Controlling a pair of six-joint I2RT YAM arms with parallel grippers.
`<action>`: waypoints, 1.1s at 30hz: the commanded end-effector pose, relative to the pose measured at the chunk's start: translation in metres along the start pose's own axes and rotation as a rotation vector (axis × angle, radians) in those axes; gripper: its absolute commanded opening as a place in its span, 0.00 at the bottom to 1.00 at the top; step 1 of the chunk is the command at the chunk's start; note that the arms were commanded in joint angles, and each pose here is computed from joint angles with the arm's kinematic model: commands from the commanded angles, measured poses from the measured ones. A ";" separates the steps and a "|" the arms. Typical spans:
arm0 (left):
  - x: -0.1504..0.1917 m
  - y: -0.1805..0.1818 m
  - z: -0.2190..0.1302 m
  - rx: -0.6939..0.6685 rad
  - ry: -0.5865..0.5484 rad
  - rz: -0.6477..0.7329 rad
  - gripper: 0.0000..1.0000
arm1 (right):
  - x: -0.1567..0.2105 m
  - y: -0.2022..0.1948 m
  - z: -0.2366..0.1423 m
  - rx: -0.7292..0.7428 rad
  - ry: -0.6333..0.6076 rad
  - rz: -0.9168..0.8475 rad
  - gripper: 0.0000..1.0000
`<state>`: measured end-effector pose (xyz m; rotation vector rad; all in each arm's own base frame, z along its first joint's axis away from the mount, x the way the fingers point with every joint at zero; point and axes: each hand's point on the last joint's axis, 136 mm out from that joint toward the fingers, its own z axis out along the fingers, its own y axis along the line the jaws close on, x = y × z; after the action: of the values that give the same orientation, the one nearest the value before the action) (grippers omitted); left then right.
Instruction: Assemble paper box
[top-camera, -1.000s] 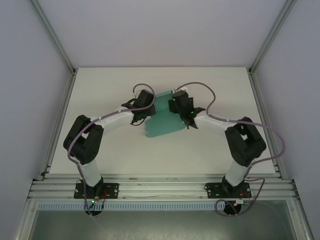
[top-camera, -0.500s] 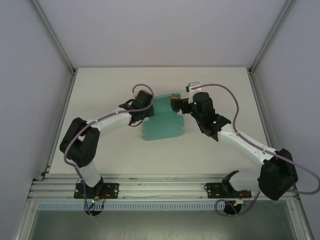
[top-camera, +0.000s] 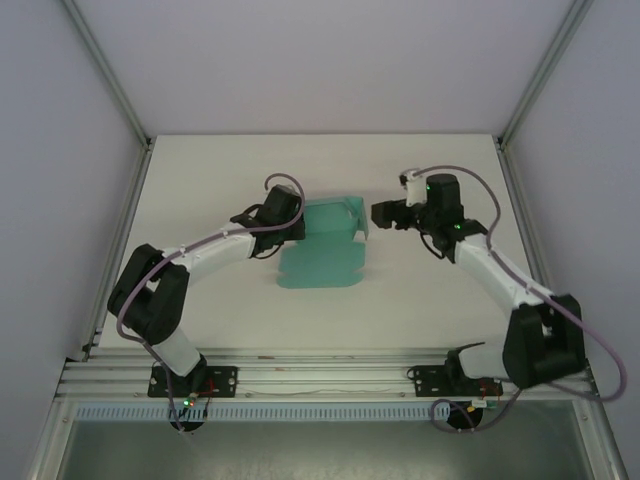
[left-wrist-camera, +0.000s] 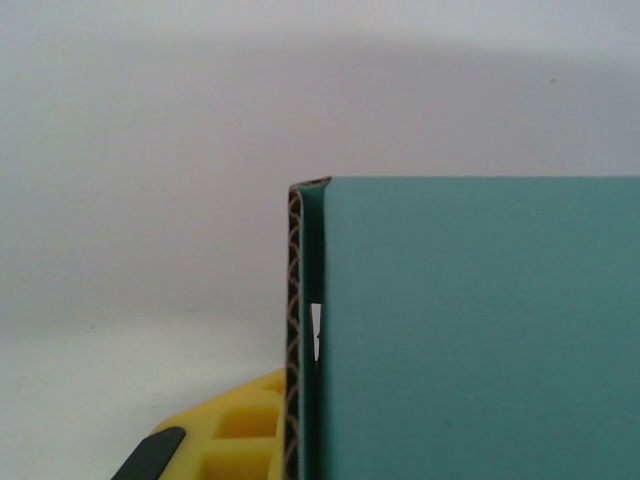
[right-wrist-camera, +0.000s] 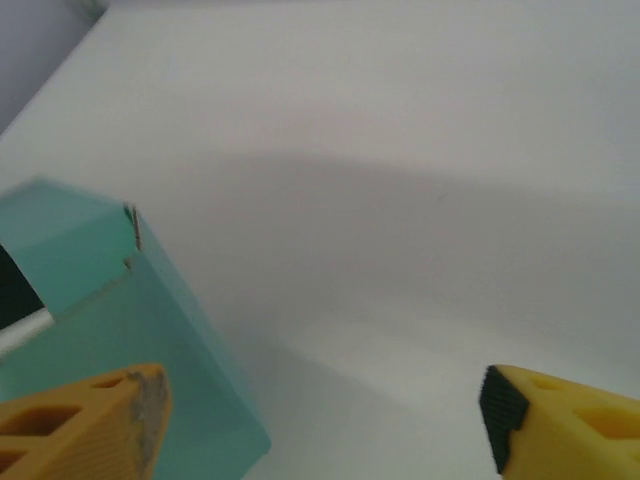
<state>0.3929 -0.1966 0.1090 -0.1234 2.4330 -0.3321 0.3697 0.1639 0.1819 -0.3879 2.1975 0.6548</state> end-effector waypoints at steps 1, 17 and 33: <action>-0.015 -0.013 -0.012 0.069 -0.060 0.017 0.00 | 0.012 0.036 0.004 -0.237 0.101 -0.079 0.76; -0.016 -0.015 -0.002 0.054 -0.040 0.003 0.00 | 0.012 0.058 0.041 -0.239 0.112 -0.132 0.64; -0.011 -0.018 0.001 0.058 -0.013 -0.009 0.00 | -0.033 0.023 0.072 0.245 -0.087 -0.055 0.46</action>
<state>0.3999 -0.2023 0.1150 -0.1342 2.4054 -0.3830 0.3932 0.2396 0.1498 -0.4470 2.2349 0.5317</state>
